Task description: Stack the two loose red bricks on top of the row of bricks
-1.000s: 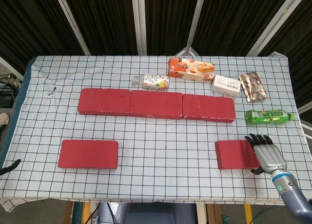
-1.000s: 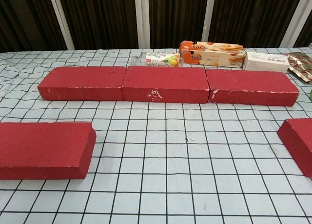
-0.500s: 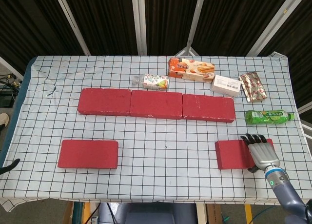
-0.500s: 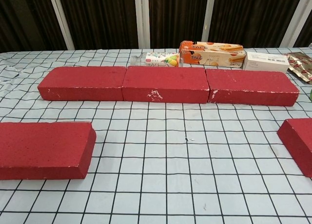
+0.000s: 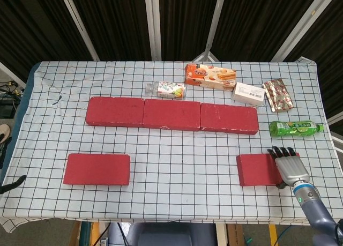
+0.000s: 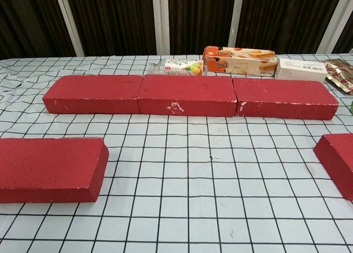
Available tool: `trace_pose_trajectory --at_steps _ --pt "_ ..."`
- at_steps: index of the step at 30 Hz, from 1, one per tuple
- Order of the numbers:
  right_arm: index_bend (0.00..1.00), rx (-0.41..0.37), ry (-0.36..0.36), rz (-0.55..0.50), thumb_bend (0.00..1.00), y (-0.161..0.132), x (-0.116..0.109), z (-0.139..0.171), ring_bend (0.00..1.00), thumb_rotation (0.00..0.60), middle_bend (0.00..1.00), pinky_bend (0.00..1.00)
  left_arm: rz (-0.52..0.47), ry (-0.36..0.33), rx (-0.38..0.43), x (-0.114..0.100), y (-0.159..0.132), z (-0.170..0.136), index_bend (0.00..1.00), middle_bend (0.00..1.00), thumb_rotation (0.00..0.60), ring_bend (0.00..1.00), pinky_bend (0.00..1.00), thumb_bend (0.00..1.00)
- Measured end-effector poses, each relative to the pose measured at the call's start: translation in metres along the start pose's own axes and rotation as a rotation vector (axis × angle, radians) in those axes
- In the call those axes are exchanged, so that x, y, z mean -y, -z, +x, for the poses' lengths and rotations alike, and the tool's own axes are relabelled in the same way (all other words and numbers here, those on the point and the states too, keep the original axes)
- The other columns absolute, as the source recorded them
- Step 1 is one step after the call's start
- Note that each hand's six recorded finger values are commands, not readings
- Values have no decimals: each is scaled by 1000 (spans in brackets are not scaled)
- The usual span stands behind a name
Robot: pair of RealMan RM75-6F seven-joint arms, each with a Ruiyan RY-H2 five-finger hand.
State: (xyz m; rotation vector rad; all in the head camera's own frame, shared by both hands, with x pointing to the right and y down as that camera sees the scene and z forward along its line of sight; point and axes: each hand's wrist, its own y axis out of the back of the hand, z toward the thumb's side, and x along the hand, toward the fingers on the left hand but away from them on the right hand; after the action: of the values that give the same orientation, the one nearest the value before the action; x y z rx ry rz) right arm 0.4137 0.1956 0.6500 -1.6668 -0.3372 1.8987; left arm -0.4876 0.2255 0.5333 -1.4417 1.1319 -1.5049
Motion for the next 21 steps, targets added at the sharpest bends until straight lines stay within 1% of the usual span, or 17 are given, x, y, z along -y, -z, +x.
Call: trace_pose_trajectory --at_steps 12,15,17,21 --pt "3 -21 -14 36 151 -7 3 -9 0 600 6 0 -3 -5 -10 0 0 0 28 0 600 0 132 179" --pt "40 -28 -6 44 151 -8 2 -9 10 600 75 0 -6 -7 -15 0 1 0 32 0 600 0 132 179" --pt "71 -36 7 53 151 -10 1 -10 49 600 134 0 -8 -7 -20 0 1 0 34 0 600 0 132 179" --pt "152 -51 18 64 149 -12 2 -9 127 600 208 0 -6 -6 -27 0 2 0 37 0 600 0 132 178"
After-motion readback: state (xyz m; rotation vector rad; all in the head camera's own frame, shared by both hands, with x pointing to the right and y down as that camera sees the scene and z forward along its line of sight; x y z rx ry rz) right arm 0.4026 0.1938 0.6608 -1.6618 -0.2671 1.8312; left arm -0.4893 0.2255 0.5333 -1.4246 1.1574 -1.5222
